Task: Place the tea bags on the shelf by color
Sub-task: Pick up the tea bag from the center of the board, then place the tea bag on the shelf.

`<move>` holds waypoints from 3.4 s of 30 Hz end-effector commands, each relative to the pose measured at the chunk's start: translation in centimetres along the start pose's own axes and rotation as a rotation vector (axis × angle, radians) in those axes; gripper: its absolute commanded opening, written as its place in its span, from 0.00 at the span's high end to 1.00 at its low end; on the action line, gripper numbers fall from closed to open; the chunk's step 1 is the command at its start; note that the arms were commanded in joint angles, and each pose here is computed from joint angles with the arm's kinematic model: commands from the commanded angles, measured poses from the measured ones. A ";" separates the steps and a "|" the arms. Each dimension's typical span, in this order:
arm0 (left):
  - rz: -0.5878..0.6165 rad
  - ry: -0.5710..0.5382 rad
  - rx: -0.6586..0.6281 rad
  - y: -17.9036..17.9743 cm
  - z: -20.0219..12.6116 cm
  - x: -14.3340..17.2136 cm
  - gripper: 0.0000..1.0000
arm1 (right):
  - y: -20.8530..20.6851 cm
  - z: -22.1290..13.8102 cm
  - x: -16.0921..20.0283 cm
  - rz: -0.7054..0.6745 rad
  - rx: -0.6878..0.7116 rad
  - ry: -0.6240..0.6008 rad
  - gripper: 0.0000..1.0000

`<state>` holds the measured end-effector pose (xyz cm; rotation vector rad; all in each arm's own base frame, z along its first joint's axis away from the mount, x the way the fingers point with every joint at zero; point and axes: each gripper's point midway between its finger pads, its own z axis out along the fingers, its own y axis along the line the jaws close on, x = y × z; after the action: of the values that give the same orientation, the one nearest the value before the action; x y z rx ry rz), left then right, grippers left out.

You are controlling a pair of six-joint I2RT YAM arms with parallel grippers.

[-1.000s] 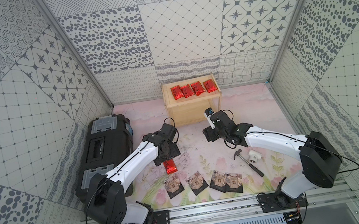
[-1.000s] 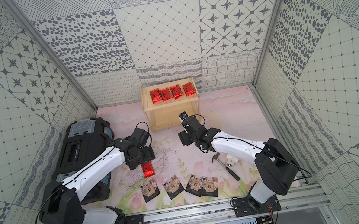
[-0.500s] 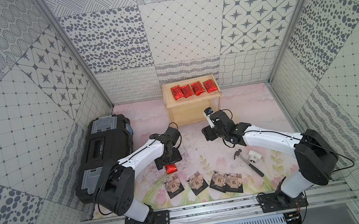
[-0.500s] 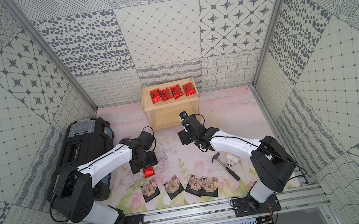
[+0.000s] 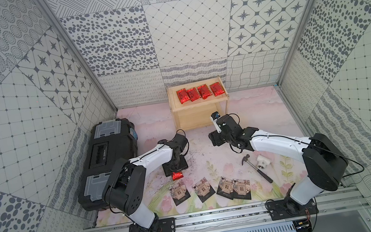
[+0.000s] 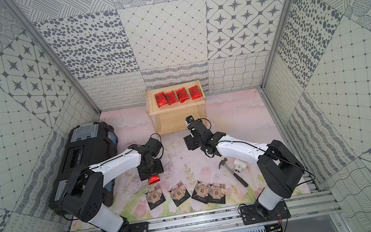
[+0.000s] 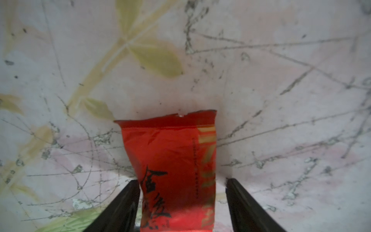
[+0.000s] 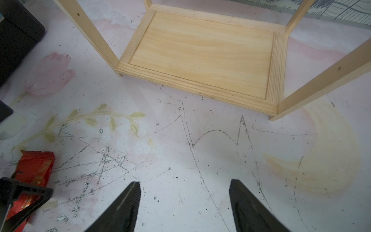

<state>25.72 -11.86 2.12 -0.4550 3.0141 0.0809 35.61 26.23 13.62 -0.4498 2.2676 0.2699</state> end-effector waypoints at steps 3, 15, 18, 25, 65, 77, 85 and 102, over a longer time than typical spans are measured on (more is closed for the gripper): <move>-0.016 -0.009 -0.010 0.7 0.5 -0.4 0.34 | 0.1 0.4 -0.7 0.021 0.002 -0.013 0.26; -0.029 -0.015 0.005 0.9 0.7 -0.5 0.45 | 0.1 0.4 -0.7 0.026 0.009 -0.003 0.26; -0.027 -0.028 0.009 0.9 0.3 -0.7 0.45 | 0.1 0.3 -0.7 0.029 0.011 -0.004 0.26; -0.027 -0.063 0.019 1.1 -1.0 -1.1 0.48 | 0.2 0.2 -0.9 0.031 0.010 -0.007 0.26; 0.325 -0.734 0.207 -10.9 -30.0 -24.1 0.53 | -2.6 -0.7 -1.2 0.087 0.020 -0.067 0.26; 0.303 -0.811 0.198 -12.6 -28.1 -28.0 0.52 | -3.0 -0.2 -0.6 0.130 -0.006 -0.056 0.26; 0.259 -0.807 0.161 -11.7 -26.5 -29.2 0.53 | -2.9 -0.1 -0.5 0.133 -0.012 -0.056 0.26; 0.201 -0.756 0.173 -11.7 -24.0 -29.6 0.53 | -2.9 -0.3 -0.3 0.138 -0.017 -0.057 0.26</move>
<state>54.49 -16.07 27.92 -0.0111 2.3248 0.0215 36.60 23.43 12.40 -0.3199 2.2936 0.3271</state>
